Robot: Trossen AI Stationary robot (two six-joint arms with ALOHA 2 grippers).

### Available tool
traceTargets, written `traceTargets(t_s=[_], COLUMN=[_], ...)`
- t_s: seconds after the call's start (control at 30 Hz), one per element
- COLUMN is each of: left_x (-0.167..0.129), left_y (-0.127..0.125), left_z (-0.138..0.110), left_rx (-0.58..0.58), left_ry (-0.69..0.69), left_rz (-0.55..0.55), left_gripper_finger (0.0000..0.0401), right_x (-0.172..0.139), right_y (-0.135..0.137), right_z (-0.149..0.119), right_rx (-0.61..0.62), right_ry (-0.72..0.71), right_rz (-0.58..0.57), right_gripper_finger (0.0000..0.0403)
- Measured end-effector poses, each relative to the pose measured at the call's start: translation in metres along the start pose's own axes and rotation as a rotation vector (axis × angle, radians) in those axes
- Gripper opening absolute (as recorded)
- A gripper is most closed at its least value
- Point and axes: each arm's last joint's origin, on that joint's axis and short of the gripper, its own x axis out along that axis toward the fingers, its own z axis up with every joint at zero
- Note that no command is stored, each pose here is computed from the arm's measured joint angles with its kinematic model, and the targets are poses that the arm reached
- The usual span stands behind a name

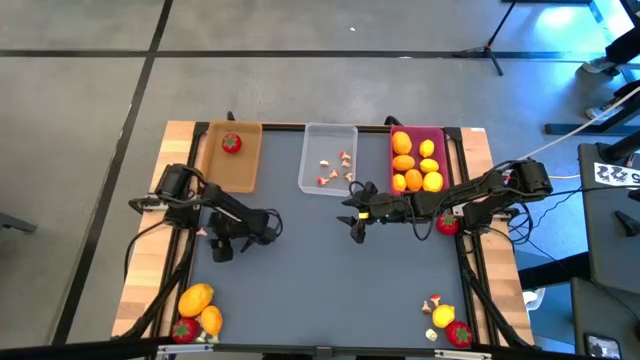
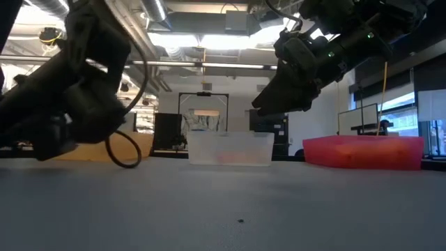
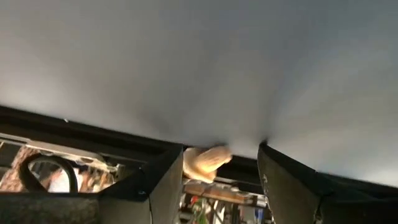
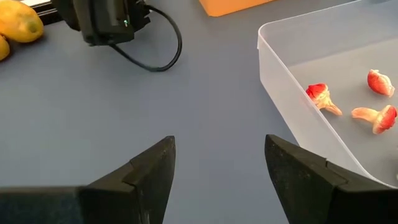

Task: Sort produce into baskets
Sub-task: Put the mushroom into the transparent bin

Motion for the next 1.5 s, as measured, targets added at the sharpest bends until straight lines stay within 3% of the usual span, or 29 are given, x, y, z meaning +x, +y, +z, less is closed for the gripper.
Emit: traceTargets(t_s=[0.33,0.7,0.9,1.23,1.5], left_x=[0.025,0.025,0.003,-0.067,-0.115], left_y=[0.006,0.006,0.005,0.019,0.049], left_z=[-0.007,-0.006,-0.014,-0.047,-0.08], left_rx=[0.031,0.076,0.106,0.08,-0.05], left_ry=[0.065,0.05,-0.025,-0.474,-1.05], left_rz=[0.022,0.04,0.026,-0.014,-0.029], left_gripper_finger=[0.0195,0.0065,0.0045,0.0061,0.0064], right_x=[0.0,0.0,0.0,0.0,0.0], right_y=[0.0,0.0,0.0,-0.001,-0.001], right_z=[0.0,0.0,0.0,0.0,0.0], right_rx=[0.0,0.0,0.0,0.0,0.0], right_ry=[0.0,0.0,0.0,-0.007,-0.007], right_rz=[0.0,0.0,0.0,-0.017,-0.017], right_gripper_finger=[0.0243,0.0243,0.0243,0.0243,0.0243])
